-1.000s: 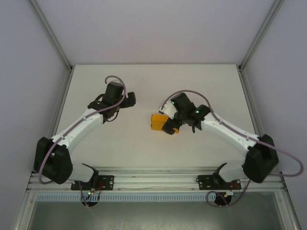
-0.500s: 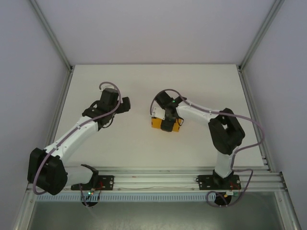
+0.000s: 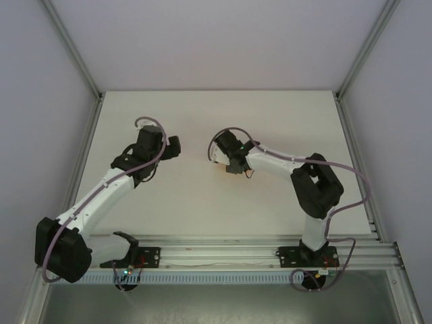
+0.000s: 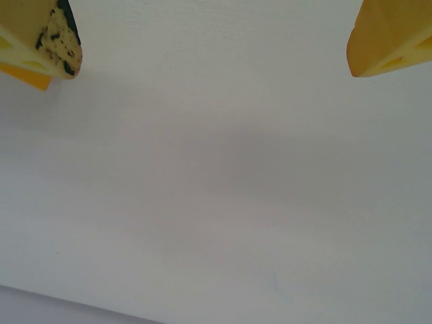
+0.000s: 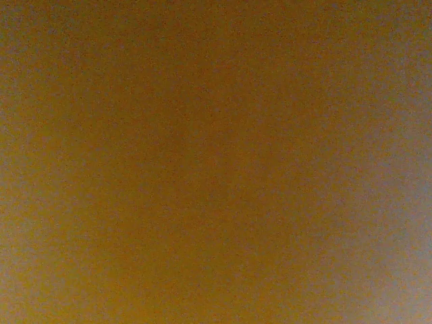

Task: Assemble paper box

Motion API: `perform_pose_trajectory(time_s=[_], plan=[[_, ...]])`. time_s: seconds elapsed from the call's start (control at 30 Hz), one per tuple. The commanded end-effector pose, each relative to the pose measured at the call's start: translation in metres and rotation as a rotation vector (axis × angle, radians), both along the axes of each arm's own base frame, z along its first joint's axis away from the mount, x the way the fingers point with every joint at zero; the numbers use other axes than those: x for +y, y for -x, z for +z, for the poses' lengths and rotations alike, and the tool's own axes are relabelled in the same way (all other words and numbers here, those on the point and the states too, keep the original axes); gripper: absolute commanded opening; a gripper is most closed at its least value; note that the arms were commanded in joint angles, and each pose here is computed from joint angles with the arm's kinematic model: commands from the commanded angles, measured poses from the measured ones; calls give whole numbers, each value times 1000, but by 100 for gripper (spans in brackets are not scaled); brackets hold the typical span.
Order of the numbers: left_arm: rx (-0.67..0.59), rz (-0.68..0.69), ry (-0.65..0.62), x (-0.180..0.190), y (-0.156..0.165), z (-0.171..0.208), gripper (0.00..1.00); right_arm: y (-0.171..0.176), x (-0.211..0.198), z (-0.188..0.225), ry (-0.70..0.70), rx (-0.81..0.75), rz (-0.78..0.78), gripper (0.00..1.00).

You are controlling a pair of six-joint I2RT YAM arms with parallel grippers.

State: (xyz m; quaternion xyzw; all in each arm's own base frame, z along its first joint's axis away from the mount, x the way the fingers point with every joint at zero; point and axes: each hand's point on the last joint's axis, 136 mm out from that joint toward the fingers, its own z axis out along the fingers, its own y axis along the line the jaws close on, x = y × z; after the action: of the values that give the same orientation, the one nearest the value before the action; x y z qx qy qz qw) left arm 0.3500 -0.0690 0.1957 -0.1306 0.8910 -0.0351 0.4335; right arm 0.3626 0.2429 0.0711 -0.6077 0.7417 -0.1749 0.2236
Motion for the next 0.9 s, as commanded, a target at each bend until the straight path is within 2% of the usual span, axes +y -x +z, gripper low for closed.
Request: perform_pose_trajectory(time_s=[0.0, 0.07, 0.23, 0.3, 0.4, 0.53, 0.73, 0.8, 0.87], plan=[[0, 46, -27, 14, 7, -3, 100, -28, 2, 19, 70, -217, 41, 50], [2, 46, -27, 15, 9, -3, 100, -34, 8, 16, 81, -275, 78, 51], [-3, 49, -23, 16, 15, -3, 100, -25, 19, 10, 108, -284, 137, 68], [-7, 41, -6, 14, 16, -3, 100, -17, 20, 12, 115, -278, 153, 78], [-16, 30, 10, 11, 16, -3, 100, -4, 22, 15, 113, -262, 174, 86], [-29, 30, 5, 12, 15, 1, 100, 27, 24, 22, 76, -172, 199, 90], [-65, 19, 10, 9, 7, 7, 100, 85, 36, 57, -162, 29, 214, 95], [-96, 22, 49, 9, 1, 8, 100, 89, 38, 76, -268, -11, 187, 96], [-116, 25, 76, 12, -5, 7, 100, 82, 33, 97, -370, -126, 131, 97]])
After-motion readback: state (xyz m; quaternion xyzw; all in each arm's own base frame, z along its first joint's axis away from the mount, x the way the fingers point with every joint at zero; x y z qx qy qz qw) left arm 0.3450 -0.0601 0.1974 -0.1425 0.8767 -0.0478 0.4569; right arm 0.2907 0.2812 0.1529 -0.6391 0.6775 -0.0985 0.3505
